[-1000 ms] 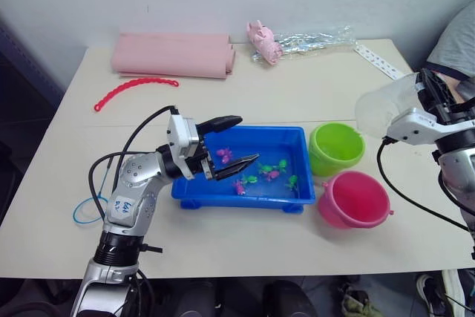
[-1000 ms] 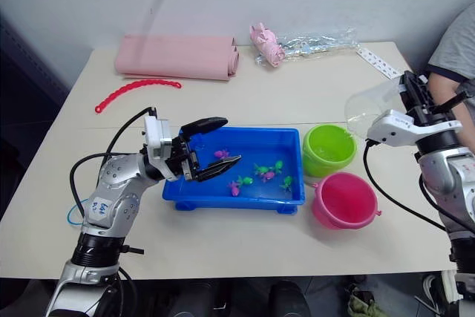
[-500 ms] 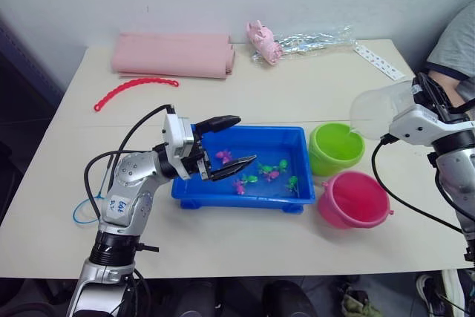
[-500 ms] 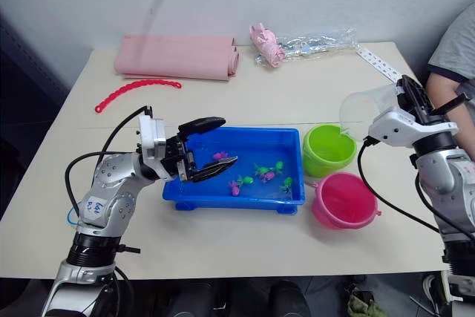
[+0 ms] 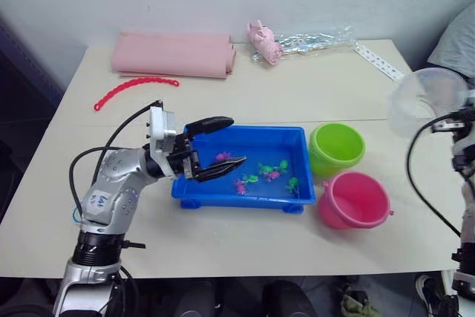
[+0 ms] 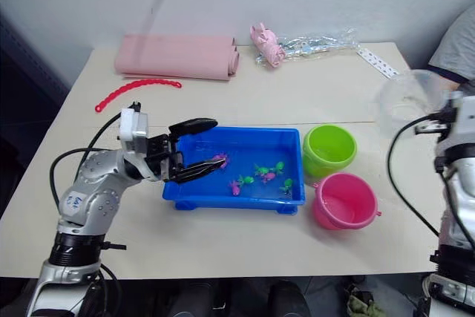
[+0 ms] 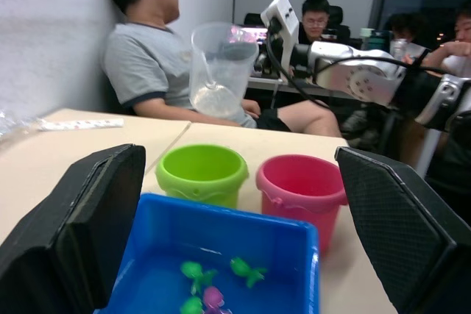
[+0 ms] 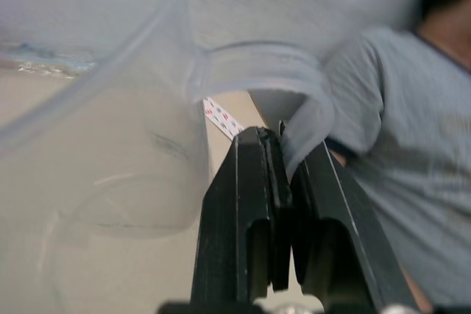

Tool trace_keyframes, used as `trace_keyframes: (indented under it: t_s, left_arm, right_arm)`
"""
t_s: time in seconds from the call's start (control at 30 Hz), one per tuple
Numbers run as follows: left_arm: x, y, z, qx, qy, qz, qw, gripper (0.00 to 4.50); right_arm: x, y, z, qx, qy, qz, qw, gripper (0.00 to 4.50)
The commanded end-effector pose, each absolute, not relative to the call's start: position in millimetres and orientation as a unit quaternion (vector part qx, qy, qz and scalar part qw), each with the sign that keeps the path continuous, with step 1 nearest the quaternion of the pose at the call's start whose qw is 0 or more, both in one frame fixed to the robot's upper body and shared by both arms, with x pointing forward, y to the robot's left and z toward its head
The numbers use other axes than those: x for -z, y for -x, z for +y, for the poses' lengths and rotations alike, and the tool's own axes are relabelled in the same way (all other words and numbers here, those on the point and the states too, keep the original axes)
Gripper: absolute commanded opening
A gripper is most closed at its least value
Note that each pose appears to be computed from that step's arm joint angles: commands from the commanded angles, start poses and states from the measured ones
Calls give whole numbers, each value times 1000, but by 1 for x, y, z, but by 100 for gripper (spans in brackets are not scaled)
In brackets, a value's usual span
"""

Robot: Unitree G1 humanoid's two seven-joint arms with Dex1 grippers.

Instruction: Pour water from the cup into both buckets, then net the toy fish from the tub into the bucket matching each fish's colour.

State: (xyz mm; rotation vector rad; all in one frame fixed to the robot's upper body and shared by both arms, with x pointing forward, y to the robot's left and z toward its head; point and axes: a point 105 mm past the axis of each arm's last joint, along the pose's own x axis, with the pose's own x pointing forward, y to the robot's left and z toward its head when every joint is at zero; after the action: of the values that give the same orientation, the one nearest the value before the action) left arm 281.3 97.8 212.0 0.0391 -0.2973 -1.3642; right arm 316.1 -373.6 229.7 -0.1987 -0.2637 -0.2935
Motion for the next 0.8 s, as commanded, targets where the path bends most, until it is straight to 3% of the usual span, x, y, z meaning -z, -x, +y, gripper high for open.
trace_keyframes:
  t_s: [0.03, 0.27, 0.47, 0.8]
  left_arm:
    - [-215, -260, 97, 677, -49, -128, 723, 450]
    - [-210, -252, 93, 690, -44, -118, 713, 450]
    - [-208, -251, 92, 685, -44, -119, 717, 450]
    - [-204, -247, 91, 690, -38, -110, 715, 450]
  right_arm:
    - [-227, -301, -388, 140, 39, -127, 981, 2]
    - [-170, -293, -409, 209, -58, -49, 975, 2]
    - [-129, -276, -402, 270, -61, -7, 961, 2]
    - [-102, -258, -397, 318, -57, -2, 947, 2]
